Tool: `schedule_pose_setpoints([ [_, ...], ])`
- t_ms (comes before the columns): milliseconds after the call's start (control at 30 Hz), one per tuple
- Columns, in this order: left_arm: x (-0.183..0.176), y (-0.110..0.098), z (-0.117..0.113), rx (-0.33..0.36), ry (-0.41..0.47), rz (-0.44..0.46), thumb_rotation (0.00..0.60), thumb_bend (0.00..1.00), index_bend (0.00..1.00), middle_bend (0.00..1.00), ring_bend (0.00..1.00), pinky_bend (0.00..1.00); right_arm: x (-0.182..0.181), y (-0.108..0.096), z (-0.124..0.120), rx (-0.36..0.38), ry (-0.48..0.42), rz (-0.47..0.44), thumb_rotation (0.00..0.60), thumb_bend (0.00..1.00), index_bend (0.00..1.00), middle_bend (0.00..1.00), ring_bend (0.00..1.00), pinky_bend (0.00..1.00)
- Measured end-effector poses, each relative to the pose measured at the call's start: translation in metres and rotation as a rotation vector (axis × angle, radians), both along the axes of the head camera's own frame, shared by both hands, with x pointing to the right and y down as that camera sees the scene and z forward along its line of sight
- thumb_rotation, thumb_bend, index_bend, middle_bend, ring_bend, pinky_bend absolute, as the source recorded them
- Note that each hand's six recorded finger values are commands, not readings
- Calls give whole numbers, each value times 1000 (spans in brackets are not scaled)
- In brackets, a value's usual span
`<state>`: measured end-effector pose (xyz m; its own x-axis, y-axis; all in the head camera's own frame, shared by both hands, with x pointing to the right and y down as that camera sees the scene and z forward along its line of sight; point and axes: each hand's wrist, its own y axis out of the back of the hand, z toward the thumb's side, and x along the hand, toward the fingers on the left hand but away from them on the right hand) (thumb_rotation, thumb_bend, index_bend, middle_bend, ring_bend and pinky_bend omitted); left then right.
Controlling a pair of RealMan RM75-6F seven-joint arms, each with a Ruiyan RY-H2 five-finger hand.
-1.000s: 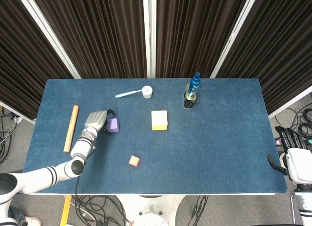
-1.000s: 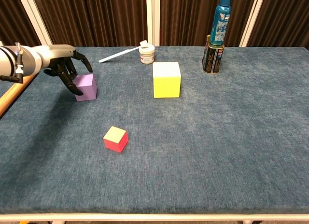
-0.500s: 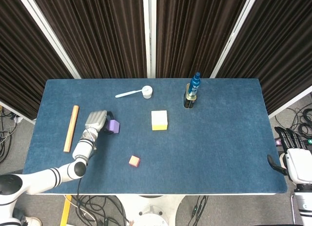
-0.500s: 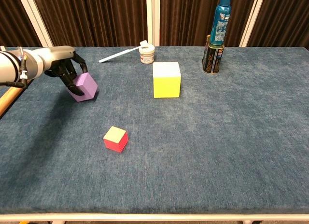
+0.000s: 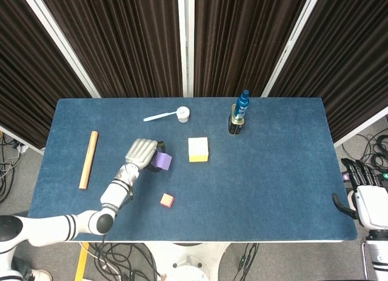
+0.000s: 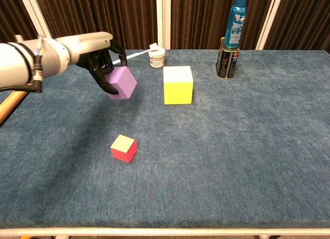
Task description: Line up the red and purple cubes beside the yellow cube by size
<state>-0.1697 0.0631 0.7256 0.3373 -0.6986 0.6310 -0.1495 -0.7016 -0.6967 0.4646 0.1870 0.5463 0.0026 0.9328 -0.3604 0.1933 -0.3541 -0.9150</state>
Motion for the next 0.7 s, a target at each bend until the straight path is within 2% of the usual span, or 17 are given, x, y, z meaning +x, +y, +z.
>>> schedule_pose_setpoints([
  [300, 22, -8, 25, -79, -68, -65, 600, 208, 563, 985, 1000, 1000, 1, 0, -2, 2, 4, 0, 600, 260, 0, 86, 0, 75],
  [700, 52, -31, 30, -55, -160, -108, 600, 207, 554, 984, 1000, 1000, 7, 0, -6, 4, 14, 9, 600, 261, 0, 87, 0, 75],
])
